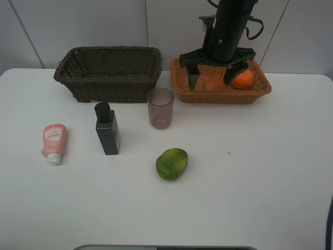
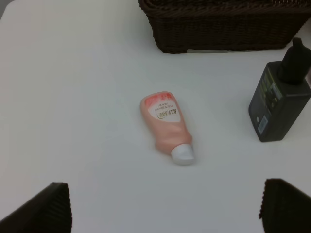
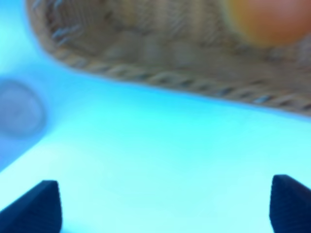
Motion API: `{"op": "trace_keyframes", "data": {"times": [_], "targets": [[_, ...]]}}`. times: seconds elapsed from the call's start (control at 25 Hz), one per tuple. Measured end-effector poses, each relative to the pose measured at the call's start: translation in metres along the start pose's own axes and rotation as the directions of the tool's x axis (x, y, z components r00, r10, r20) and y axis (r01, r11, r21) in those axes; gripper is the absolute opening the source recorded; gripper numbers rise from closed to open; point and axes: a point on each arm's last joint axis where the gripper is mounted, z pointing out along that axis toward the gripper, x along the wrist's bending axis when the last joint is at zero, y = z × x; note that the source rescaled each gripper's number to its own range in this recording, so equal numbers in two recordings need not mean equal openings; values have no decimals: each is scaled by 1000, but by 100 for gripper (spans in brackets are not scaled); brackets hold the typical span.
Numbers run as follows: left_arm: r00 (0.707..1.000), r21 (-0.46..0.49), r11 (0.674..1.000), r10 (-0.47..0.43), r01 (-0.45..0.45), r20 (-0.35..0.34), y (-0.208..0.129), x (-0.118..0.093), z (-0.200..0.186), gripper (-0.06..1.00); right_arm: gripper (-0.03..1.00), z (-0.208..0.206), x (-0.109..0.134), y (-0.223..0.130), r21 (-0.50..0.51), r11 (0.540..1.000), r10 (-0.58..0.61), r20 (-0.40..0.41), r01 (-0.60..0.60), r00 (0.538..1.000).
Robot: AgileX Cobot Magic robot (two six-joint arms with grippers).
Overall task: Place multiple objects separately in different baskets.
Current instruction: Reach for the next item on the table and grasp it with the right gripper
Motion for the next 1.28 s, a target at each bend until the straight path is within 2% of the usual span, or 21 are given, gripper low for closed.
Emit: {"op": "trace_keyframes", "data": {"times": [0.16,0.4,0.64,0.84,1.28], "targets": [[1000,0,1000,0,0,0,0,0,0,100,85,-3,29,-11,47,998,-50,-36,52,998],[1000,0,1000,0,0,0,0,0,0,100,85,-9,76,-27,61,989,-127,-111,135,986],[1000,0,1000,0,0,0,0,0,0,100,85,-14,102,-41,55,978,-195,-122,203,973],[1000,0,1000,0,0,0,0,0,0,100,85,-15,100,-65,59,980,-181,-134,190,974],[1000,0,1000,0,0,0,0,0,0,100,85,29,85,-106,81,995,69,-116,-60,991]]}}
